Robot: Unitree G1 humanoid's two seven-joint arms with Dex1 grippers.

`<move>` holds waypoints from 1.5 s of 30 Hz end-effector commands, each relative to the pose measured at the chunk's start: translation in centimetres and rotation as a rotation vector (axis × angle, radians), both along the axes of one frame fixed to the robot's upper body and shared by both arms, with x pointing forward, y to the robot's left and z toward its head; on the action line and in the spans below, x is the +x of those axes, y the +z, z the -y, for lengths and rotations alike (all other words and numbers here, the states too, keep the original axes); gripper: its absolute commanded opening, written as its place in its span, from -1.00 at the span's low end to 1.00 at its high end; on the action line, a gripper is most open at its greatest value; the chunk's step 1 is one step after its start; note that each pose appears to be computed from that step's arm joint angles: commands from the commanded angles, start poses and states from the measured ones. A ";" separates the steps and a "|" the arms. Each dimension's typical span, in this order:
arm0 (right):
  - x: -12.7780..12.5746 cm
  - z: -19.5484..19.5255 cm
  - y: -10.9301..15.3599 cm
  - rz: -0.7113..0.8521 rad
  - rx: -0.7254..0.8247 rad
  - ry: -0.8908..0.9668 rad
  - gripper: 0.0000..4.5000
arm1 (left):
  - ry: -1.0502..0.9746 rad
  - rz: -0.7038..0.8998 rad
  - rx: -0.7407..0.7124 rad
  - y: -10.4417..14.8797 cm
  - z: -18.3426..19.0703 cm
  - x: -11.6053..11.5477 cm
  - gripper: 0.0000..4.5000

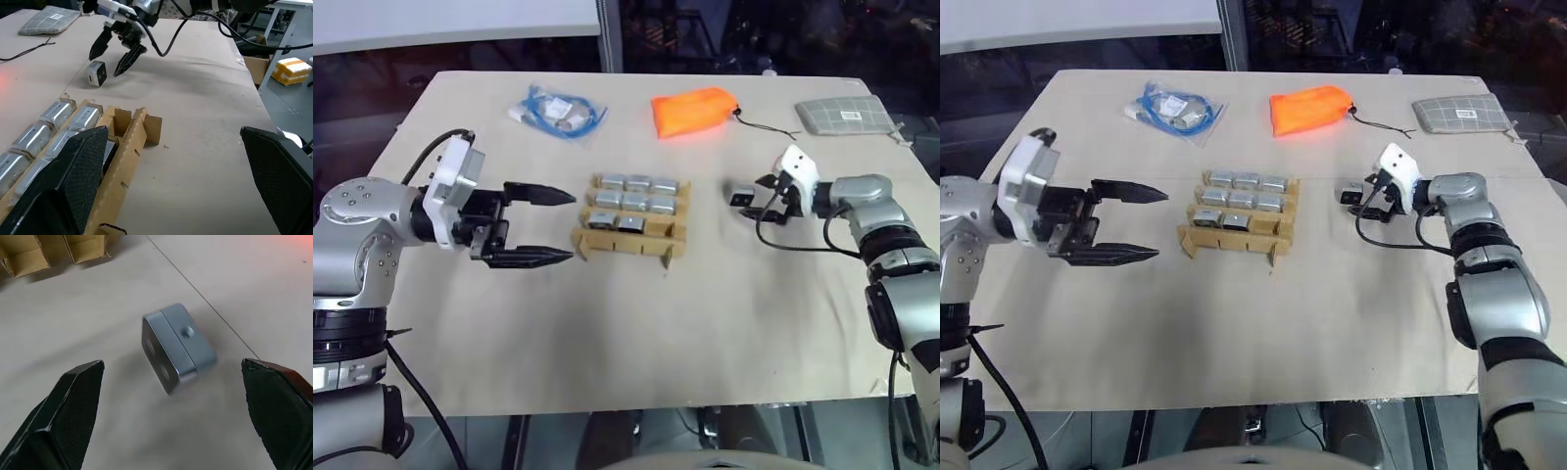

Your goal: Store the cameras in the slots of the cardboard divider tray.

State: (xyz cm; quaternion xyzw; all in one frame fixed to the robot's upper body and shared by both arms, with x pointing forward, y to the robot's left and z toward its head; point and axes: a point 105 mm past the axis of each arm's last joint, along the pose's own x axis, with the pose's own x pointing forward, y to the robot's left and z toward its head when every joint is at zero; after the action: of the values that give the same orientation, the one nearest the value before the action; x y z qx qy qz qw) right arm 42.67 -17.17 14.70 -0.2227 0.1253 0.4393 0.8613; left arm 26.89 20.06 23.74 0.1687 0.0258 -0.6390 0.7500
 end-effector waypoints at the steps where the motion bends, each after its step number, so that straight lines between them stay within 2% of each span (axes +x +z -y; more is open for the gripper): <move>1: 0.8 -0.2 1.9 0.077 0.005 -0.017 1.00 | 0.006 0.052 0.003 1.3 -0.2 -0.6 0.99; 4: 0.9 -0.4 2.0 0.081 0.001 -0.017 1.00 | 0.014 0.052 0.010 1.3 -0.4 -0.7 0.99; 5: 0.8 -0.4 2.0 0.082 -0.001 -0.015 0.77 | 0.017 0.052 0.011 1.2 -0.4 -0.8 1.00; 8: 0.8 -0.3 2.0 0.081 -0.006 -0.015 0.28 | 0.031 0.062 0.008 1.3 -0.4 -0.7 1.00; 11: 0.7 -0.2 1.7 0.074 -0.017 -0.013 -0.37 | 0.064 0.096 0.004 1.5 -0.5 0.0 1.00; 13: 0.7 -0.2 1.7 0.075 -0.020 -0.012 -0.72 | 0.075 0.106 0.008 1.5 -0.6 0.2 1.00; 21: 0.7 -0.2 2.2 0.089 -0.009 -0.002 -0.73 | 0.086 0.118 0.021 1.3 -0.7 0.8 1.00; 24: 0.4 -0.9 3.3 0.104 0.018 0.058 -0.73 | 0.083 0.118 0.016 1.3 -0.6 0.8 1.00; 26: -0.1 -1.9 4.3 0.110 0.047 0.137 -0.73 | 0.086 0.120 0.015 1.3 -0.7 0.8 1.00; 29: -1.9 -5.3 7.1 0.145 0.126 0.363 -0.73 | 0.091 0.120 0.014 1.4 -0.9 0.9 1.00; 32: -4.8 -8.8 8.6 0.167 0.165 0.565 -0.73 | 0.079 0.105 0.017 1.2 -0.9 0.8 1.00; 36: -8.1 -12.4 7.4 0.159 0.126 0.706 -0.73 | 0.074 0.107 0.019 1.2 -0.8 1.0 1.00; 39: -9.1 -14.0 6.5 0.138 0.111 0.727 -0.73 | 0.072 0.108 0.026 1.1 -0.8 1.2 1.00; 45: -7.9 -15.1 5.1 0.155 0.050 0.638 -0.73 | 0.066 0.109 0.025 1.1 -0.7 1.1 1.00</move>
State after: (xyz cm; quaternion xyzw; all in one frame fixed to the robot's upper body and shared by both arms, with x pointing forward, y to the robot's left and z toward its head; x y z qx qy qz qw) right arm 34.51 -2.26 18.77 -0.2459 -0.0083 0.6828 0.6879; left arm 28.25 21.00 23.90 0.1963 0.0163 -0.5995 0.7758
